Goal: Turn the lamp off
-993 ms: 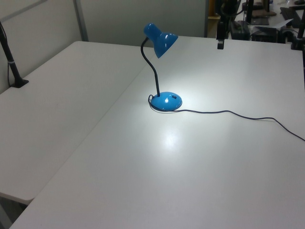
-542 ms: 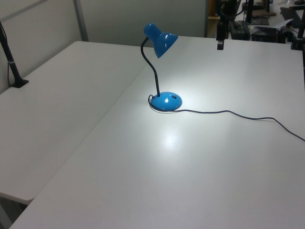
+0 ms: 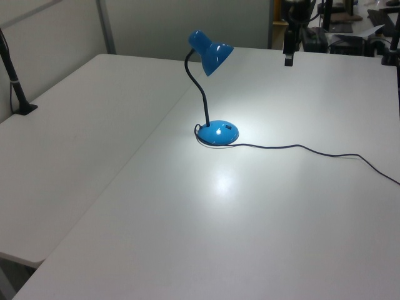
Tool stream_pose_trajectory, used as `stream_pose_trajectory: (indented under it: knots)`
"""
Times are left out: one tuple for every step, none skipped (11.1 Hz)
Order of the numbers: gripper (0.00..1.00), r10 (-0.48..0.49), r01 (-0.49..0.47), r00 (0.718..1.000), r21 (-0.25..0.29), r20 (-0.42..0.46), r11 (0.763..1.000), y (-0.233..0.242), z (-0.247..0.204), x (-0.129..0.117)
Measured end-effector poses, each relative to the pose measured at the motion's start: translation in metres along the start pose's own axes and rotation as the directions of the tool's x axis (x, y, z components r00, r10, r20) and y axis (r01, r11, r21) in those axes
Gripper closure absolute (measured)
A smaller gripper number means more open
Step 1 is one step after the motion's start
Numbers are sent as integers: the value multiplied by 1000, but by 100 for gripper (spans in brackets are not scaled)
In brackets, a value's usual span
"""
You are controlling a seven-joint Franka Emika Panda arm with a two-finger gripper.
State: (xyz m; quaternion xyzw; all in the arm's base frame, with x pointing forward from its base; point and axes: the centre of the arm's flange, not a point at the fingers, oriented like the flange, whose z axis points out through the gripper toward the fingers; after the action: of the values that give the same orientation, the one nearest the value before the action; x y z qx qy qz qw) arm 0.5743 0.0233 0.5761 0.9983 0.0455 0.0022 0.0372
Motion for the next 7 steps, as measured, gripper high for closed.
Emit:
stream_pose_trajectory:
  knots:
    - [0,0,0,1000,0,0,1000,0,0,0]
    - [0,0,0,1000,0,0,1000,0,0,0]
    - [0,0,0,1000,0,0,1000,0,0,0]
    - [4,0,0,1000,0,0,1000,0,0,0]
    - [16,0,0,1000,0,0,1000,0,0,0]
    - [28,0,0,1000,0,0,1000,0,0,0]
    - [40,-2,2,1000,0,0,1000,0,0,0]
